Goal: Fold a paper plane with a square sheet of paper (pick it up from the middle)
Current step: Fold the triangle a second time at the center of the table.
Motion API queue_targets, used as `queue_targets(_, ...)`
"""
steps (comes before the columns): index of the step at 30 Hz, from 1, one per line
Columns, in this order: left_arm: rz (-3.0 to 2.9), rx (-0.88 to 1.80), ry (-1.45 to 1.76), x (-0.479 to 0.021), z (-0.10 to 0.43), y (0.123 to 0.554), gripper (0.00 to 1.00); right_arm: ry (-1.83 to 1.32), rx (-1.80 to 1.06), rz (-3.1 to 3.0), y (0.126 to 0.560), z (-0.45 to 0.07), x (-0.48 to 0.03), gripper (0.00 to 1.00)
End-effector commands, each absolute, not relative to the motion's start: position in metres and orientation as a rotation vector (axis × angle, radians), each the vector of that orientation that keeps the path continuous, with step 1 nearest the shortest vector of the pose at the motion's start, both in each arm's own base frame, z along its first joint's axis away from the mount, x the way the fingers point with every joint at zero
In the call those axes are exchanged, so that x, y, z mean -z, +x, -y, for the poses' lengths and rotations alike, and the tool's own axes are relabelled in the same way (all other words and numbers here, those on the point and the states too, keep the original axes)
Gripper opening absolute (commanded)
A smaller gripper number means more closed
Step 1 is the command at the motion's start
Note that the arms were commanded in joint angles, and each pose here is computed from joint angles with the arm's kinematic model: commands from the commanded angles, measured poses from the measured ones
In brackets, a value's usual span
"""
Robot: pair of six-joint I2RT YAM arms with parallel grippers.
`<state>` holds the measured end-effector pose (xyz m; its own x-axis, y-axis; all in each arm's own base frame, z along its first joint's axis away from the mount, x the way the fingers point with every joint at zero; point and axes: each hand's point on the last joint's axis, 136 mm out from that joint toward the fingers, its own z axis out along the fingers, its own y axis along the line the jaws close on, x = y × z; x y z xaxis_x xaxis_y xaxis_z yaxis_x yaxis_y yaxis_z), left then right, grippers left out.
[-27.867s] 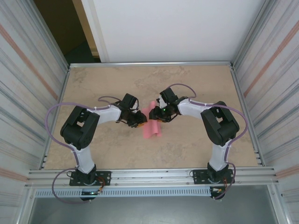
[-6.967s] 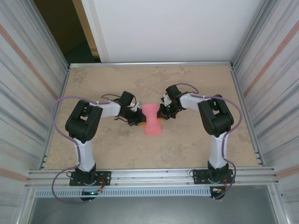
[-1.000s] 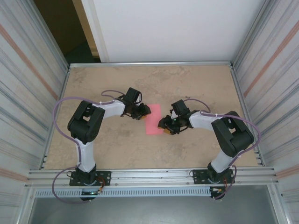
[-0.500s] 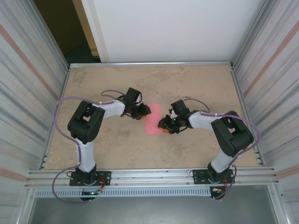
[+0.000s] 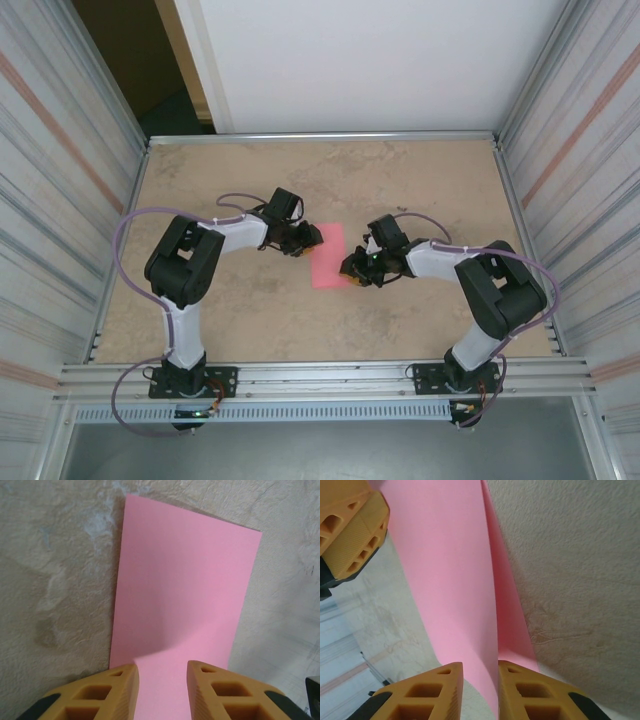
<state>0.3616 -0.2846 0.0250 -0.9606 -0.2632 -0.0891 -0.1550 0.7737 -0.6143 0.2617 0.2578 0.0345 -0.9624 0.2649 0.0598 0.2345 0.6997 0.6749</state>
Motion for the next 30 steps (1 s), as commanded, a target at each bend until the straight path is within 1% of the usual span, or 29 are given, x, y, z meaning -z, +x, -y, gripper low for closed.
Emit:
queue_targets(1,-2.951,0.769,-0.447,0.016,0.257,0.332,0.33,0.467,-1.124,-2.848,0.260,-0.253,-0.038,0.22)
queue_targets(6,-2.945,0.781,-0.444,0.013,0.258,0.334,0.33,0.484,-1.117,-2.844,0.261,-0.251,-0.037,0.16)
queue_targets(9,-2.936,0.805,-0.434,0.005,0.261,0.336,0.33,0.491,-1.109,-2.843,0.262,-0.250,-0.036,0.10)
queue_targets(11,-2.913,0.843,-0.399,-0.006,0.266,0.341,0.33,0.503,-1.095,-2.846,0.263,-0.248,-0.035,0.06)
queue_targets(16,-2.805,0.986,-0.240,-0.049,0.286,0.361,0.34,0.512,-1.073,-2.852,0.261,-0.243,-0.033,0.01)
queue_targets(20,-2.729,1.022,-0.152,-0.070,0.292,0.373,0.36,0.508,-1.056,-2.848,0.260,-0.240,-0.035,0.01)
queue_targets(24,-2.745,0.995,-0.158,-0.060,0.288,0.378,0.36,0.503,-1.046,-2.848,0.257,-0.236,-0.038,0.01)
queue_targets(30,-2.797,0.991,-0.138,-0.040,0.290,0.377,0.31,0.478,-1.072,-2.832,0.258,-0.238,-0.047,0.01)
